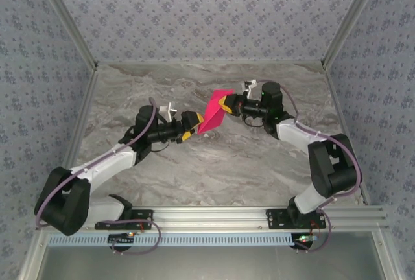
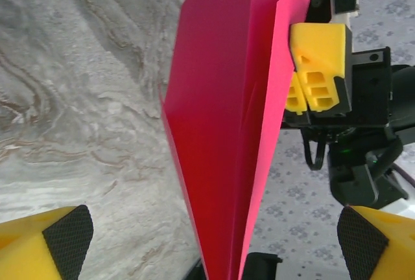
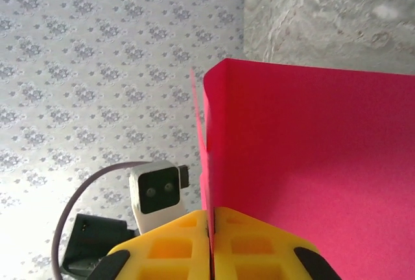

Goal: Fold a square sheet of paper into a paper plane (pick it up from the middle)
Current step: Turn over the paper at the center of the table.

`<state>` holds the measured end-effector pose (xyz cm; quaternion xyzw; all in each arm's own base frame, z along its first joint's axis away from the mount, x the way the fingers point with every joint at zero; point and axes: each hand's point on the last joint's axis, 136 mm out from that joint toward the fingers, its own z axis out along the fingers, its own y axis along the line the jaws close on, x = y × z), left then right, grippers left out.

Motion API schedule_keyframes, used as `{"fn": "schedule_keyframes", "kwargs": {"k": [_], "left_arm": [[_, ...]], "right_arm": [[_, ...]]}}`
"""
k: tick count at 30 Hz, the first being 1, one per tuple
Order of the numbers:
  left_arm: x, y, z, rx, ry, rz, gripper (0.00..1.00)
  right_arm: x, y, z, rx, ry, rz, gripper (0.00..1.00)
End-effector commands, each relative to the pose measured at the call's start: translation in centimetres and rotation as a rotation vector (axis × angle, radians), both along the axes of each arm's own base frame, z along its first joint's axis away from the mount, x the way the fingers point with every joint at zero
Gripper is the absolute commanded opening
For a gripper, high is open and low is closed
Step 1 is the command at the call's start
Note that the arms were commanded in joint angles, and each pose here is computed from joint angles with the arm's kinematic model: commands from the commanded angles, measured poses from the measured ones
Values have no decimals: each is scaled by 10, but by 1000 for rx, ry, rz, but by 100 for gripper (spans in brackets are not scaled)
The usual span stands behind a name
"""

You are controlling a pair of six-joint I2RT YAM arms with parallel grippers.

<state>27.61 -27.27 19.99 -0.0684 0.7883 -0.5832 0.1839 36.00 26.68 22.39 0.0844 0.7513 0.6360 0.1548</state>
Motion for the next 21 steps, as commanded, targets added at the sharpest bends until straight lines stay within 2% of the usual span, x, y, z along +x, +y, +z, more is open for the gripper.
{"fn": "schedule_keyframes", "kwargs": {"k": [1, 7, 10, 21], "left_arm": [[2, -9, 33, -129, -72, -49, 99], [7, -14, 34, -176, -52, -51, 92], [8, -14, 32, -181, -45, -46, 84], [10, -10, 23, -113, -58, -20, 32]], "right_arm": [[-7, 17, 17, 58, -4, 81, 8], [-13, 31, 17, 86, 14, 119, 9], [-13, 33, 16, 87, 18, 127, 9], [-15, 32, -2, 43, 51, 141, 13]]}}
